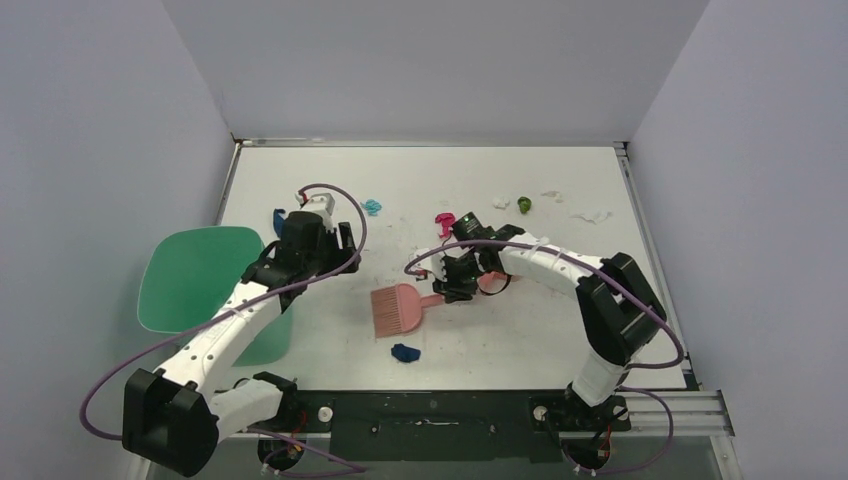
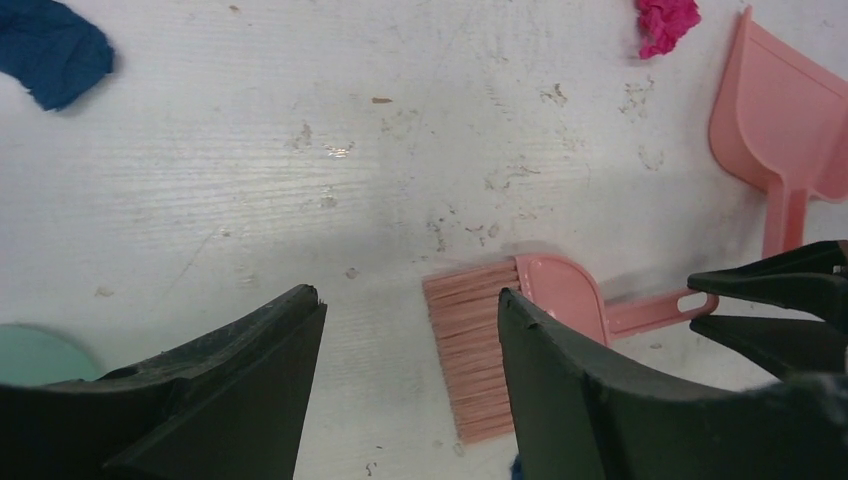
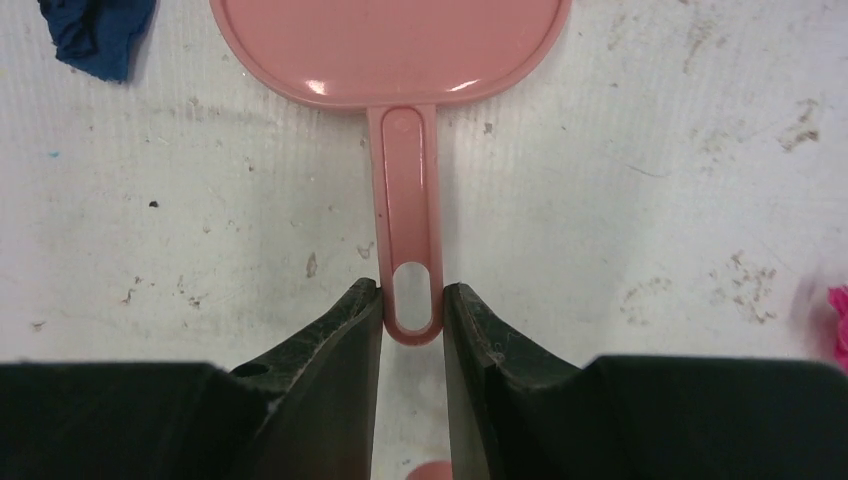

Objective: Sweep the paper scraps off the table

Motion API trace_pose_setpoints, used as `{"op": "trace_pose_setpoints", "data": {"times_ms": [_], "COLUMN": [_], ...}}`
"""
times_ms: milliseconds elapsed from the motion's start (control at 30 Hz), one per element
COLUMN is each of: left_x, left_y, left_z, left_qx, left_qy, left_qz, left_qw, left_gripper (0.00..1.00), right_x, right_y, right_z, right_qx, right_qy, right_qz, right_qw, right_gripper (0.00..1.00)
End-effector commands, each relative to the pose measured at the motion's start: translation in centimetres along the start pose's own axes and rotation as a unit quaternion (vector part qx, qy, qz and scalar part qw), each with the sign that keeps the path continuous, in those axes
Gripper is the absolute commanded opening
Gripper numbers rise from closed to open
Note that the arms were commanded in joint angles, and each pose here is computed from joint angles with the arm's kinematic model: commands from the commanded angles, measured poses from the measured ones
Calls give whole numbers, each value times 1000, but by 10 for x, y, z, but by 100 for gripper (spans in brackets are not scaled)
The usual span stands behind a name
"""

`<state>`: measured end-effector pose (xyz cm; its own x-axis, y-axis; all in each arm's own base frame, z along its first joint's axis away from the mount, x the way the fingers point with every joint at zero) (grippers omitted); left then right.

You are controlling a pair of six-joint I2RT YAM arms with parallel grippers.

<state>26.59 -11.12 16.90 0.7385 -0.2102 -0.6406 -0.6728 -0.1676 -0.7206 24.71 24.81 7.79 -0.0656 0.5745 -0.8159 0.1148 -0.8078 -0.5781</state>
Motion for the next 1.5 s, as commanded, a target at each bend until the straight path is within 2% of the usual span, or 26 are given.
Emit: {"op": "trace_pose_setpoints", "data": {"times_ms": [0,133,233,367,467,600,733,933,1033,1100,1233,1300,1467], "left_x": [4,11,13,20,16,-3,-24,-42,-40,-38,-32,-29,-30], "left_y": [-12,-6,-1,6,6,7,24,41,54,69,88,92,96], "left_z": [-27,-51,-71,-78,-78,-80,-83,-97,-107,-115,-114,-117,-131], "left_qx": [0,-11,-25,-45,-26,28,115,203,266,336,460,480,480], "left_qy": [87,168,238,252,249,223,165,141,146,162,108,96,117], "left_qz": [-7,23,50,73,66,19,-33,-72,-50,-15,10,6,-16], "left_qw": [996,986,970,964,966,974,979,966,951,928,881,872,869], "left_gripper": [63,63,63,63,62,63,62,57,52,51,51,51,51], "right_x": [-31,-45,-53,-60,-61,-61,-60,-57,-57,-57,-60,-61,-61], "right_y": [-14,-17,-18,-17,-14,-9,-5,-6,-8,-7,-5,-4,-2], "right_z": [0,4,9,14,17,16,15,11,8,5,3,1,1], "right_qx": [7,-10,-18,-17,8,75,135,196,218,234,258,263,274], "right_qy": [24,55,66,73,67,41,-1,-35,-43,-49,-71,-76,-83], "right_qz": [-58,-65,-65,-67,-72,-107,-130,-148,-155,-156,-167,-171,-178], "right_qw": [998,996,996,995,995,991,982,969,963,958,949,947,942], "right_gripper": [6,5,5,5,5,5,5,5,5,5,5,5,5]}}
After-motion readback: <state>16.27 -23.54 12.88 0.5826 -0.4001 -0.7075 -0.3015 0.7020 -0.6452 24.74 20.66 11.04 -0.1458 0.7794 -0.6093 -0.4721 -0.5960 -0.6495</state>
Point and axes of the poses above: each gripper's point midway between its finger pads, its own x axis out along the fingers, its own z axis along the line the jaws close on, y = z × x, the point moved 4 cm from there along -x, back along the fingers
